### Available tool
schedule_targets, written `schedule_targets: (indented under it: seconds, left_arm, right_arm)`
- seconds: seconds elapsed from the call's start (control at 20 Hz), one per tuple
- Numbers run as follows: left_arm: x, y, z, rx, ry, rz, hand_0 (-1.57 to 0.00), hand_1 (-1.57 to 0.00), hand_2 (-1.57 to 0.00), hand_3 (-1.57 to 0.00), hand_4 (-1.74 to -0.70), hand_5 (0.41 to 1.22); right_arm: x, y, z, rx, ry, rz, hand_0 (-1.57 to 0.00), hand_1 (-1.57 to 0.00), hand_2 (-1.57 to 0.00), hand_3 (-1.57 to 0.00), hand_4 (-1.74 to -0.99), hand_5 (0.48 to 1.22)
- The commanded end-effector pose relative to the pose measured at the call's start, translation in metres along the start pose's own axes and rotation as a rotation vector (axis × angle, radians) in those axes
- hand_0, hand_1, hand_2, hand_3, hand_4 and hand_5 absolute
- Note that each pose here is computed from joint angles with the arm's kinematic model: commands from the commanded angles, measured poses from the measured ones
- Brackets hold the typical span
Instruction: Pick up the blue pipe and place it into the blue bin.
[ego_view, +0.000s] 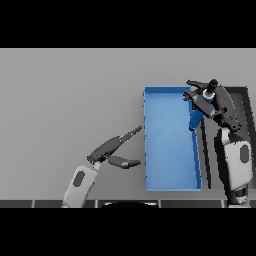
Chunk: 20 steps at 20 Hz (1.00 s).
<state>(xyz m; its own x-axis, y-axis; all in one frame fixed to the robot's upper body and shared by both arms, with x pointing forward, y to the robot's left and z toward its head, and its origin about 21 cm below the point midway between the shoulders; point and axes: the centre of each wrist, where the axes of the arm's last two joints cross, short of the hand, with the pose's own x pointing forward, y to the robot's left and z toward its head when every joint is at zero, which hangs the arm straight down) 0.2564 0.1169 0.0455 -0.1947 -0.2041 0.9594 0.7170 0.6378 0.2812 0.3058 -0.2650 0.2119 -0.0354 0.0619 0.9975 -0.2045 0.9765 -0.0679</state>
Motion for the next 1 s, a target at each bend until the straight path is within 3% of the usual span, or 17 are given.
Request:
schedule_targets:
  seconds: [0.0, 0.2, 0.25, 0.3, 0.35, 0.55, 0.6, 0.65, 0.75, 0.8, 0.9, 0.95]
  left_arm:
    - [0.000, -0.002, 0.000, 0.004, 0.002, 0.006, 0.00, 0.00, 0.00, 0.00, -0.88, 0.425]
    - [0.002, -0.002, 0.001, 0.003, 0.002, -0.001, 0.00, 0.00, 0.00, 0.00, -0.88, 0.425]
    - [0.002, -0.004, 0.000, -0.001, 0.007, 0.007, 0.00, 0.00, 0.00, 0.00, -0.89, 0.423]
    - [0.000, -0.006, -0.003, -0.002, 0.013, 0.004, 0.00, 0.00, 0.00, 0.00, -0.89, 0.422]
    - [-0.001, -0.003, -0.002, 0.005, 0.015, 0.001, 0.00, 0.00, 0.00, 0.00, -0.89, 0.420]
    - [0.000, -0.005, 0.001, -0.006, 0.008, -0.005, 0.00, 0.00, 0.00, 0.00, -0.88, 0.421]
    - [0.000, -0.004, 0.001, -0.003, 0.011, -0.010, 0.00, 0.00, 0.00, 0.00, -0.88, 0.421]
    - [0.000, -0.002, 0.003, 0.004, 0.010, -0.011, 0.00, 0.00, 0.00, 0.00, -0.88, 0.422]
    - [0.000, 0.001, 0.004, 0.009, 0.014, -0.010, 0.00, 0.00, 0.00, 0.00, -0.88, 0.425]
    - [0.002, 0.000, 0.002, 0.009, 0.017, -0.007, 0.00, 0.00, 0.00, 0.00, -0.88, 0.427]
    - [0.002, -0.003, 0.001, 0.002, 0.011, -0.003, 0.00, 0.00, 0.00, 0.00, -0.88, 0.430]
    - [0.002, -0.002, 0.001, 0.005, 0.016, 0.002, 0.00, 0.00, 0.00, 0.00, -0.88, 0.429]
  right_arm:
    - [-0.010, -0.002, 0.005, -0.027, 0.037, -0.009, -1.57, -1.57, -1.57, -1.57, -1.741, 1.221]
    - [-0.039, -0.002, 0.022, -0.139, 0.189, 0.001, -1.57, -1.57, -1.57, -1.57, -1.741, 1.221]
    - [-0.047, -0.001, 0.025, -0.166, 0.231, 0.005, -1.57, -1.57, -1.57, -1.51, -1.741, 1.221]
    - [-0.054, 0.006, 0.028, -0.176, 0.269, -0.003, -1.57, -1.57, -1.57, -1.52, -1.741, 1.221]
    - [-0.057, 0.007, 0.030, -0.193, 0.298, 0.007, -1.57, -1.57, -1.57, -1.26, -1.741, 1.221]
    - [-0.071, 0.013, 0.031, -0.259, 0.342, 0.076, -1.57, -1.55, -1.57, -0.85, -1.741, 1.221]
    - [-0.072, 0.014, 0.028, -0.266, 0.358, 0.091, -1.46, -1.34, -1.34, -0.79, -1.678, 1.221]
    - [-0.076, 0.015, 0.028, -0.269, 0.369, 0.105, -1.17, -1.07, -1.07, -0.63, -1.592, 1.221]
    - [-0.079, 0.016, 0.025, -0.260, 0.420, 0.142, -0.75, -0.68, -0.68, -0.40, -1.413, 1.221]
    - [-0.081, 0.017, 0.024, -0.221, 0.437, 0.183, -0.60, -0.55, -0.55, -0.32, -1.337, 1.221]
    - [-0.085, 0.019, 0.022, -0.148, 0.465, 0.258, -0.38, -0.35, -0.35, -0.21, -1.219, 1.137]
    - [-0.087, 0.016, 0.025, -0.123, 0.531, 0.304, -0.31, -0.28, -0.28, -0.16, -1.175, 1.084]
